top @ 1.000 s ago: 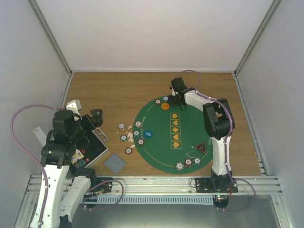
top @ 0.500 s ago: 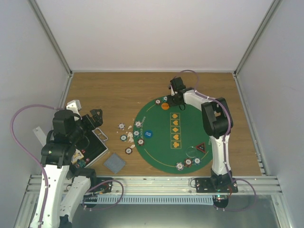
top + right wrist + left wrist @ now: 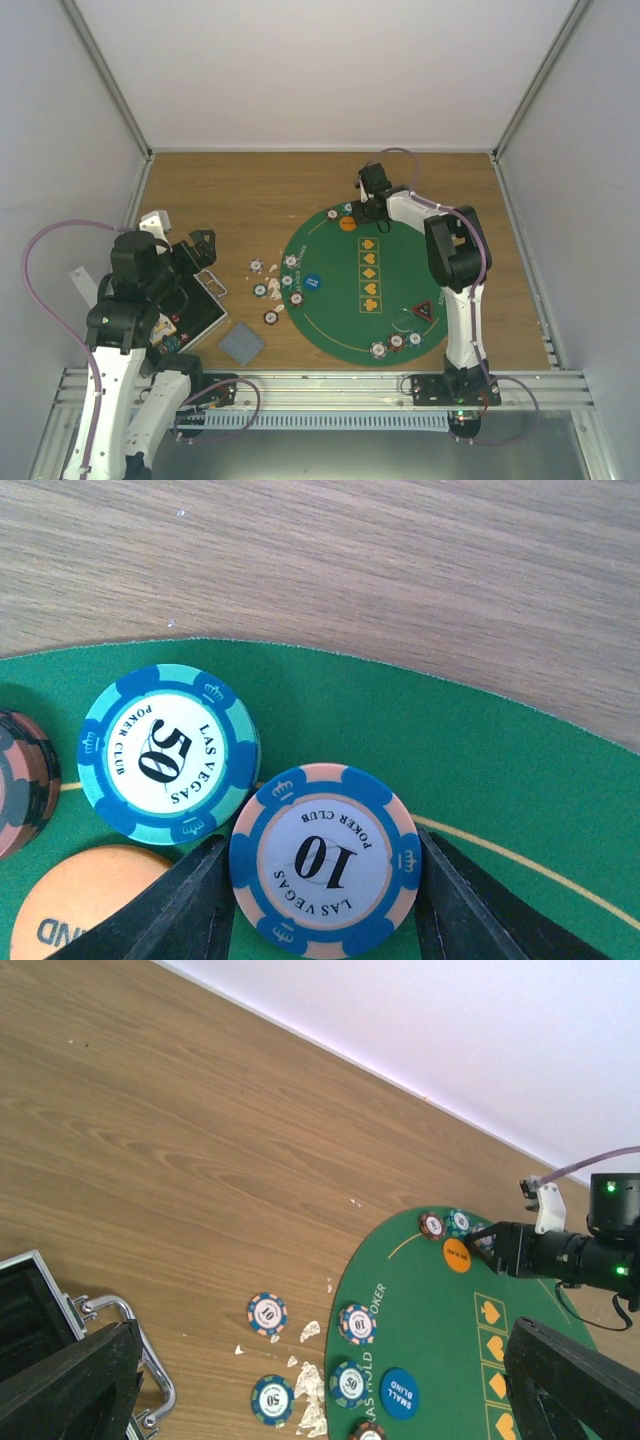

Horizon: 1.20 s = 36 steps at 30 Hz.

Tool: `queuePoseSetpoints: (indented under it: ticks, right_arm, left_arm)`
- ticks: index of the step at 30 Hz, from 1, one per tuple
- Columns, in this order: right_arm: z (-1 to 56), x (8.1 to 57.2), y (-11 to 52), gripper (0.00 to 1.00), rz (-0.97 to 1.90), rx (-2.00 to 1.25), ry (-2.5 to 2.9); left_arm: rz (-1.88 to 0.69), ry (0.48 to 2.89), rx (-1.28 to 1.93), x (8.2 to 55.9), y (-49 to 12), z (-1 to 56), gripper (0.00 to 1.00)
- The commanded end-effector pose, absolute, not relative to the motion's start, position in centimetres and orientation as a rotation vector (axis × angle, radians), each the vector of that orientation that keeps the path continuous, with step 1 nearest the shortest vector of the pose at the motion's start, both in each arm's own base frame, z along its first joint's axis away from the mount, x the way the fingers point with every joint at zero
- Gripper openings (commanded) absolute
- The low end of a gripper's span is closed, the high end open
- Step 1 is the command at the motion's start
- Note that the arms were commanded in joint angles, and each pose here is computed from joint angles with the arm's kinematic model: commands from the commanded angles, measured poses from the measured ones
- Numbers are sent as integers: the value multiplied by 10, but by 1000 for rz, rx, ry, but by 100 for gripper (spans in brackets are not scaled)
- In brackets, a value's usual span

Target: Distribute texas hold em gaming equipment

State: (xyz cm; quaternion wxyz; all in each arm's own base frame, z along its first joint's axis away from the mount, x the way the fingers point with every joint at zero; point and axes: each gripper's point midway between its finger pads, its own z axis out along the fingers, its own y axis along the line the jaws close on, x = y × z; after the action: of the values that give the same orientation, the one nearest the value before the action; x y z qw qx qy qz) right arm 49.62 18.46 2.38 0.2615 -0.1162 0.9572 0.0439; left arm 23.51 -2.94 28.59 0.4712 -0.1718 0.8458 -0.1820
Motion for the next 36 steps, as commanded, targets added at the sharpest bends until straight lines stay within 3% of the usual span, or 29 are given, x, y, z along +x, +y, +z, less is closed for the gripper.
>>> queuePoseSetpoints:
  ticks: [1, 13, 22, 27, 36]
  right_arm:
    - [26, 490, 176, 50, 101, -314, 2600]
    - [51, 486, 169, 56, 72, -317, 2558]
    - [95, 467, 179, 71, 172, -386, 2463]
    - [131, 430, 217, 82, 238, -490, 2432]
    - [157, 342, 290, 87, 518, -560, 2411]
  left_arm:
    - [-440, 2025, -440, 237, -25, 295, 99]
    - [-443, 2013, -436, 235, -25, 300, 99]
    - [-444, 2016, -430, 234, -26, 300, 99]
    - [-467, 2112, -395, 232, -34, 277, 99]
    - [-524, 2246, -450, 218, -43, 240, 99]
